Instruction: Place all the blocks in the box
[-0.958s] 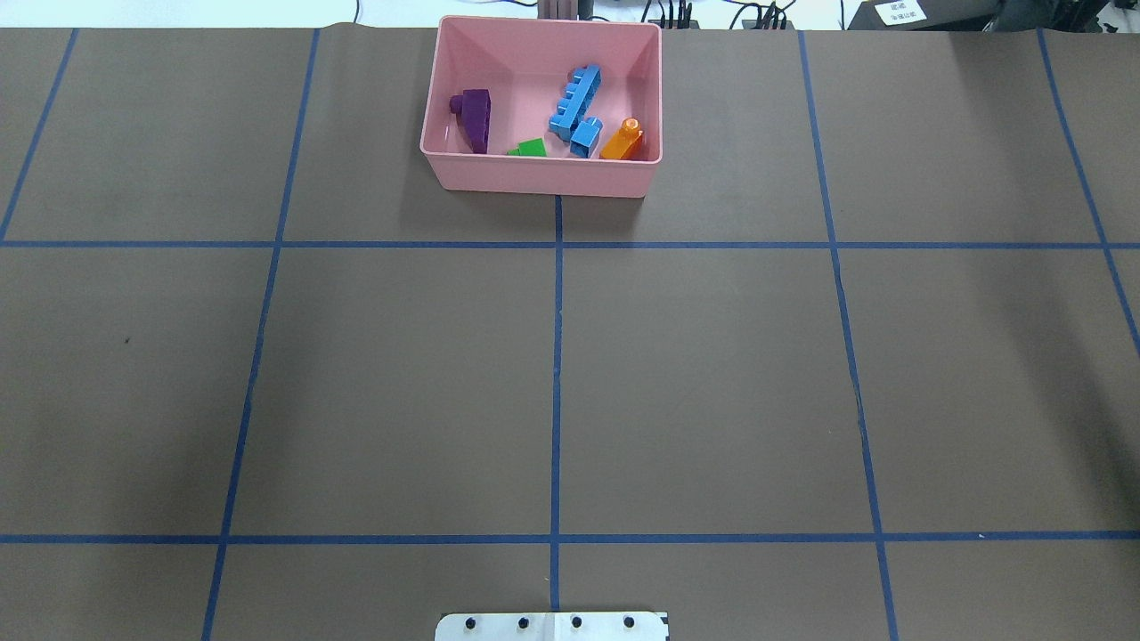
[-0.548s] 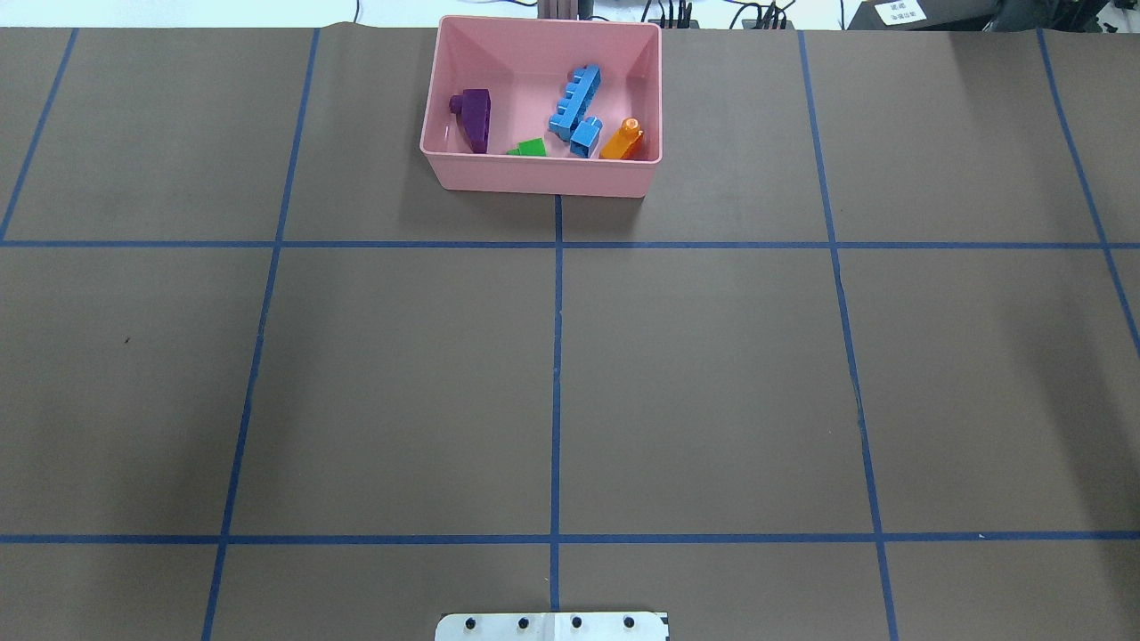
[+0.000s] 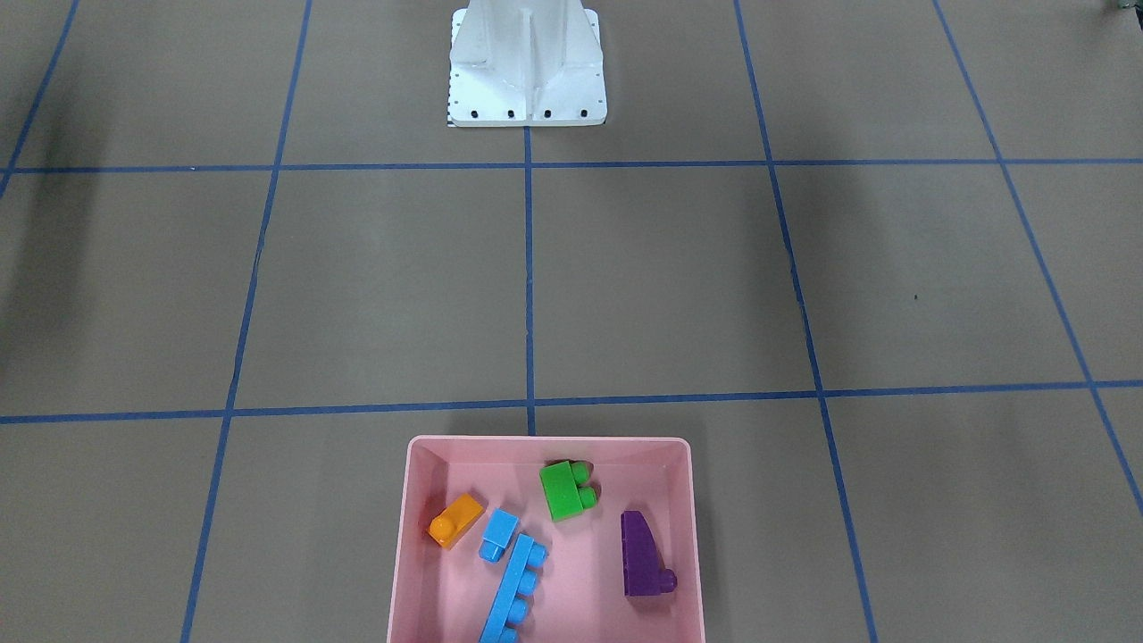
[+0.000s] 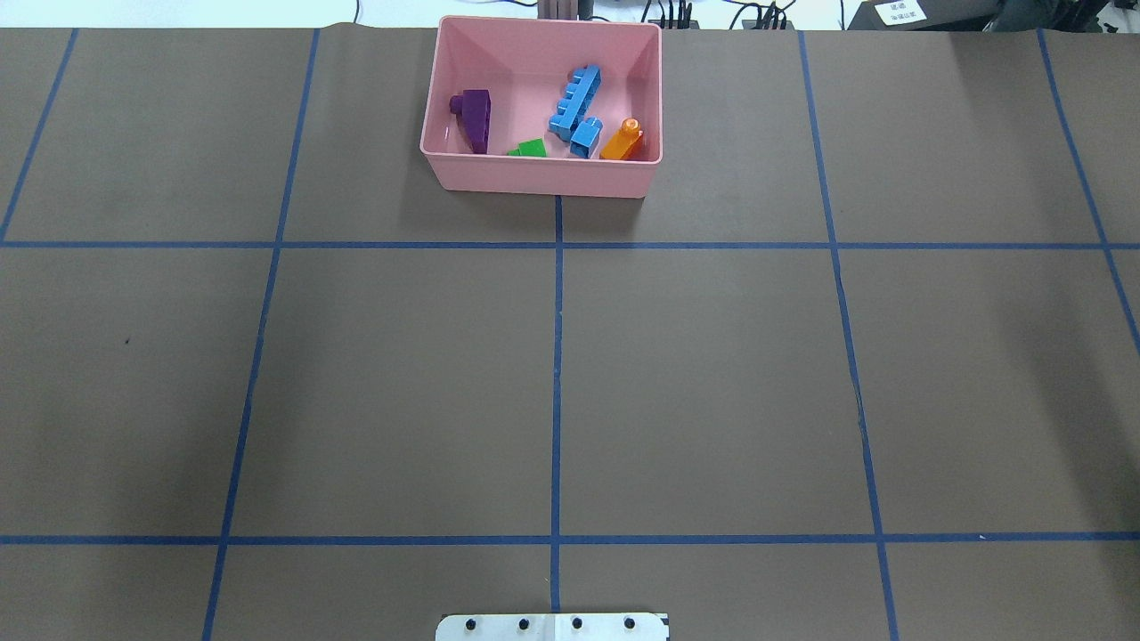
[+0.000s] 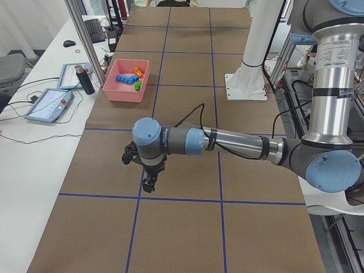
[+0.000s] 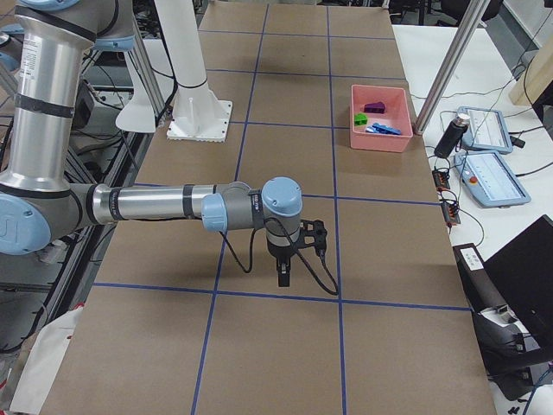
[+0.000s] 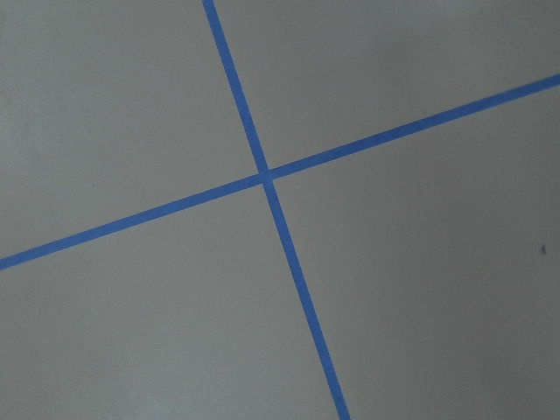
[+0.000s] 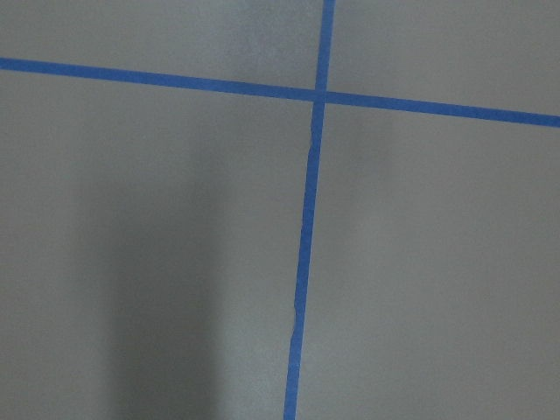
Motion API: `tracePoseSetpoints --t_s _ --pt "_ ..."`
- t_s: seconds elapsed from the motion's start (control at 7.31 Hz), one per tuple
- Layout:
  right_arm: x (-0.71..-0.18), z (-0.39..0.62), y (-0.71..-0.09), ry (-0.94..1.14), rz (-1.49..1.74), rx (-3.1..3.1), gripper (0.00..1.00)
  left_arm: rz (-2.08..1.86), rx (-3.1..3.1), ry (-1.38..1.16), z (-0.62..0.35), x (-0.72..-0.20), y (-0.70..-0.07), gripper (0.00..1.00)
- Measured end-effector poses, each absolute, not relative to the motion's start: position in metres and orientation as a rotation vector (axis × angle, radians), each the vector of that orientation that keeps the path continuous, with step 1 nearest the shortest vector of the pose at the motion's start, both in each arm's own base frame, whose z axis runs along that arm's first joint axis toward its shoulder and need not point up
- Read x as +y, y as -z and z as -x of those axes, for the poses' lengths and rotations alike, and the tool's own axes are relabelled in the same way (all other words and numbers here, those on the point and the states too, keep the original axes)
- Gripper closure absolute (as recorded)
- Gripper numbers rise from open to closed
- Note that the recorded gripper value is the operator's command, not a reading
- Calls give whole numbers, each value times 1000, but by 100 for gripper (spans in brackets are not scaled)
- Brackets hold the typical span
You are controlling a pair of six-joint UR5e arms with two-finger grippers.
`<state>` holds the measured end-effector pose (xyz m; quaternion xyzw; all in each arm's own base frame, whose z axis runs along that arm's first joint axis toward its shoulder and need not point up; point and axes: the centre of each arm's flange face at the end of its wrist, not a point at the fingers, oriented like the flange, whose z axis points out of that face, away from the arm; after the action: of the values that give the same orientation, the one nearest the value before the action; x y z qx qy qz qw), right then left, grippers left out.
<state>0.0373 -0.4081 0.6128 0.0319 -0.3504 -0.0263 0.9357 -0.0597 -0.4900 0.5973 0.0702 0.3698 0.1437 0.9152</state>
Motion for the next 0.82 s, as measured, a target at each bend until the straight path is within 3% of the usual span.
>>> tracePoseSetpoints --t_s 0.82 --pt "-410 -37 -616 48 -63 -714 0 -145 762 -297 60 -490 -598 0"
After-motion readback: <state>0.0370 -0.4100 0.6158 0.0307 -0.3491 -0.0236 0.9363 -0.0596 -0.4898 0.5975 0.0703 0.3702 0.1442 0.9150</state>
